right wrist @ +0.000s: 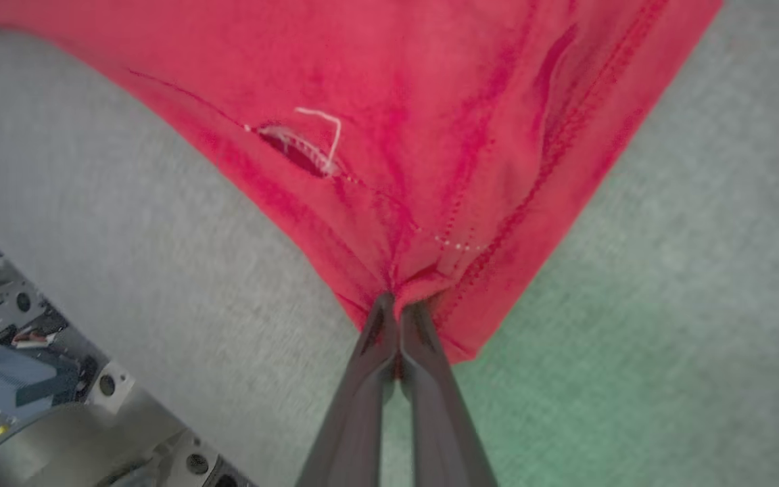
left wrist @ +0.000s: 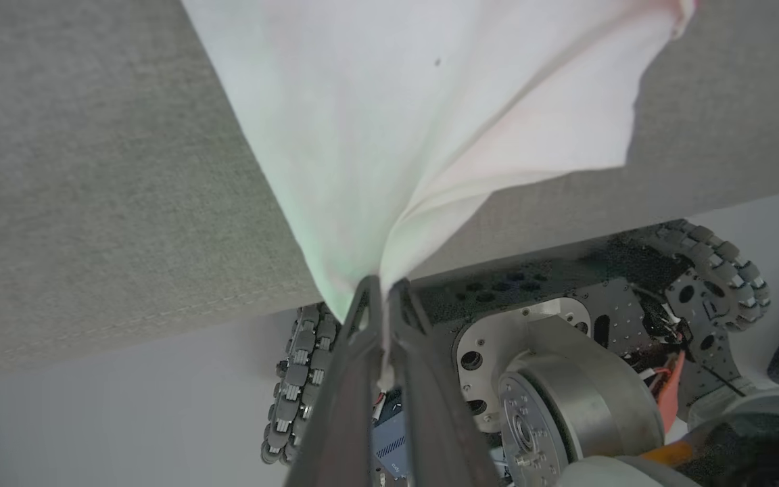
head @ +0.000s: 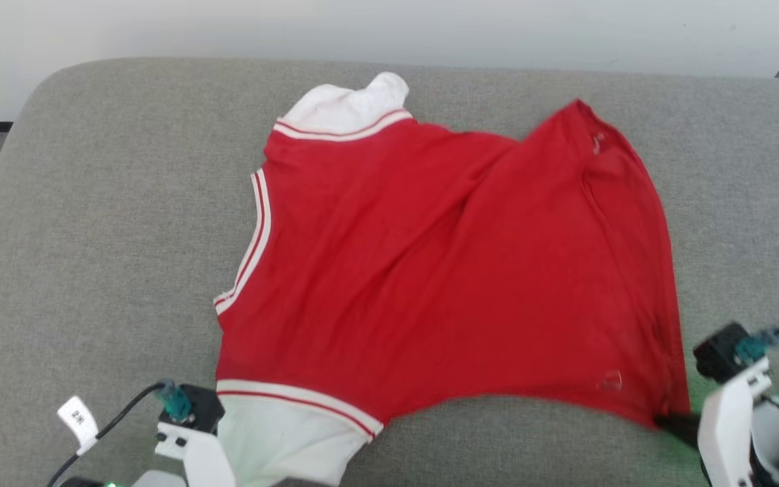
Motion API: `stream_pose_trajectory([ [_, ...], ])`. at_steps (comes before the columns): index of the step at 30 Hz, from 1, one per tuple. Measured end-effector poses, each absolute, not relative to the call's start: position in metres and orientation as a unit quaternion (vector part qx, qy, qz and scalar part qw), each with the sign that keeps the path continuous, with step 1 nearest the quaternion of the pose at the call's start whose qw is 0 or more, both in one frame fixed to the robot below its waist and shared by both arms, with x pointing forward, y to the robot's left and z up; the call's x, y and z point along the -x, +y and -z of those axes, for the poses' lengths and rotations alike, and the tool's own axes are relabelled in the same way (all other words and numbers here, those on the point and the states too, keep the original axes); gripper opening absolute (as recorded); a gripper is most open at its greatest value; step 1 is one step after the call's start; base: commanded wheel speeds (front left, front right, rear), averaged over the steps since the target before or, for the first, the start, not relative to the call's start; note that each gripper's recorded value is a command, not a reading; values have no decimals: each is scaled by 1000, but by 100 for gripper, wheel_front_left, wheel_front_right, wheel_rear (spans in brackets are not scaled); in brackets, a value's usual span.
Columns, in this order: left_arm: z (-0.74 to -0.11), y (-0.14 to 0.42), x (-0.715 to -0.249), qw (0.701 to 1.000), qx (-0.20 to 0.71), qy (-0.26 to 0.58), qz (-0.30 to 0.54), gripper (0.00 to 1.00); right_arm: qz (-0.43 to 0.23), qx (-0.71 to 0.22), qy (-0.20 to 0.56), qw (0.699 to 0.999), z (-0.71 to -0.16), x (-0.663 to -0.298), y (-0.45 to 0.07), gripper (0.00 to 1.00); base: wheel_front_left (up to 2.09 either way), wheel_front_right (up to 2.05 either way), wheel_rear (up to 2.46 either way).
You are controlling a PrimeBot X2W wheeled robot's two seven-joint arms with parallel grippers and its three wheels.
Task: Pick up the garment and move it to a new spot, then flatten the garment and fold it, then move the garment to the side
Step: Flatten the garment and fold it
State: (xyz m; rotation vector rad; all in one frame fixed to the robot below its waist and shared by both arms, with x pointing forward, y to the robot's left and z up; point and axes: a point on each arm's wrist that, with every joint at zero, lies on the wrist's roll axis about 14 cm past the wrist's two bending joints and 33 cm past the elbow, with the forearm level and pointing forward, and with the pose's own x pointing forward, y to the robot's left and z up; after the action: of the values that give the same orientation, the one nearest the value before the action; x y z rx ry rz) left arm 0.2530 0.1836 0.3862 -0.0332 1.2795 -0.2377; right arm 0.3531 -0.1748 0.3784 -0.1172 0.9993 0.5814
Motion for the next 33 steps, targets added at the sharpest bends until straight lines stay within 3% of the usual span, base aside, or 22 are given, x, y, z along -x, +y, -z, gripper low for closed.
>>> stream_pose_trajectory([
  [3,-388,187,-245,791,14,603,103,0,-288,50,496,817,-376,-329,-176,0,0,0,0],
  [7,-397,198,-254,807,7,585,83,0,-296,41,517,802,-376,-309,-179,0,0,0,0],
  [11,-412,209,-271,829,-7,555,71,0,-293,24,507,810,-386,-311,-181,0,0,0,0],
  [19,-462,219,-328,883,-64,457,80,0,-273,28,440,855,-416,-346,-188,0,0,0,0],
  [22,-494,216,-369,907,-105,395,101,0,-263,36,395,879,-434,-377,-185,0,0,0,0],
  [27,-512,205,-419,917,-141,351,128,0,-247,49,353,901,-449,-418,-181,0,0,0,0],
  [33,-499,189,-467,910,-148,354,153,0,-228,63,338,911,-447,-458,-179,0,0,0,0],
])
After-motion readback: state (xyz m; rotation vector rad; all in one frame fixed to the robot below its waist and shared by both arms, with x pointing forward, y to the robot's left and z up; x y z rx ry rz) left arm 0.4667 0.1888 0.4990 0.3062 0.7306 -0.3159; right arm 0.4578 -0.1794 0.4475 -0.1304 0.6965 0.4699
